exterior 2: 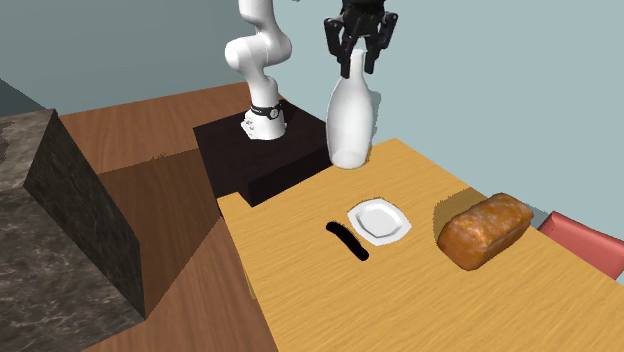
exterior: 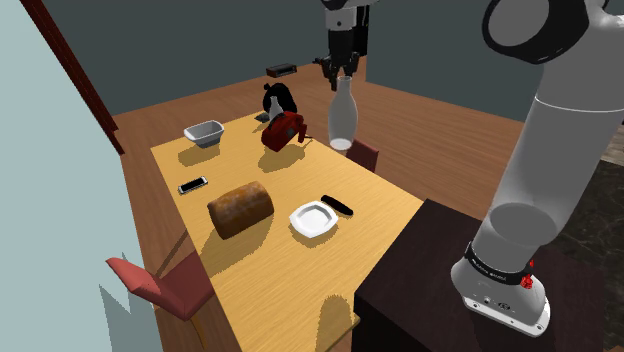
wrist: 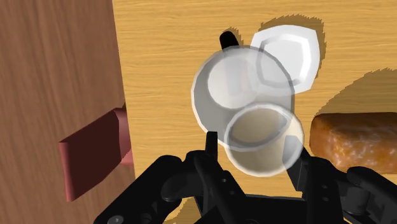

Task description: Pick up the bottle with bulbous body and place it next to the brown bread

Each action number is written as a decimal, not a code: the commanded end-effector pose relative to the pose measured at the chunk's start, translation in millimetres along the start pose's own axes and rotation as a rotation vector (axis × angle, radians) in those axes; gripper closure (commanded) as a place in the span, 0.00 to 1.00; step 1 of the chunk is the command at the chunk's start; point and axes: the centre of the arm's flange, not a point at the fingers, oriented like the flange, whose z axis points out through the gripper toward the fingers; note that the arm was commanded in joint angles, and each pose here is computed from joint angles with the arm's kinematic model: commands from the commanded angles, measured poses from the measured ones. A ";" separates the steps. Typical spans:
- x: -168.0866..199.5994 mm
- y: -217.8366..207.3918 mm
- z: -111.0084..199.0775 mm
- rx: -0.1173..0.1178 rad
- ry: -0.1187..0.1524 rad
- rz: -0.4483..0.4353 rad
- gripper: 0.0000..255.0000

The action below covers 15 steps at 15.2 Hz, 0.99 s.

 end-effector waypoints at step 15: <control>-29.6 -207.4 2.3 0.000 0.001 0.001 1.00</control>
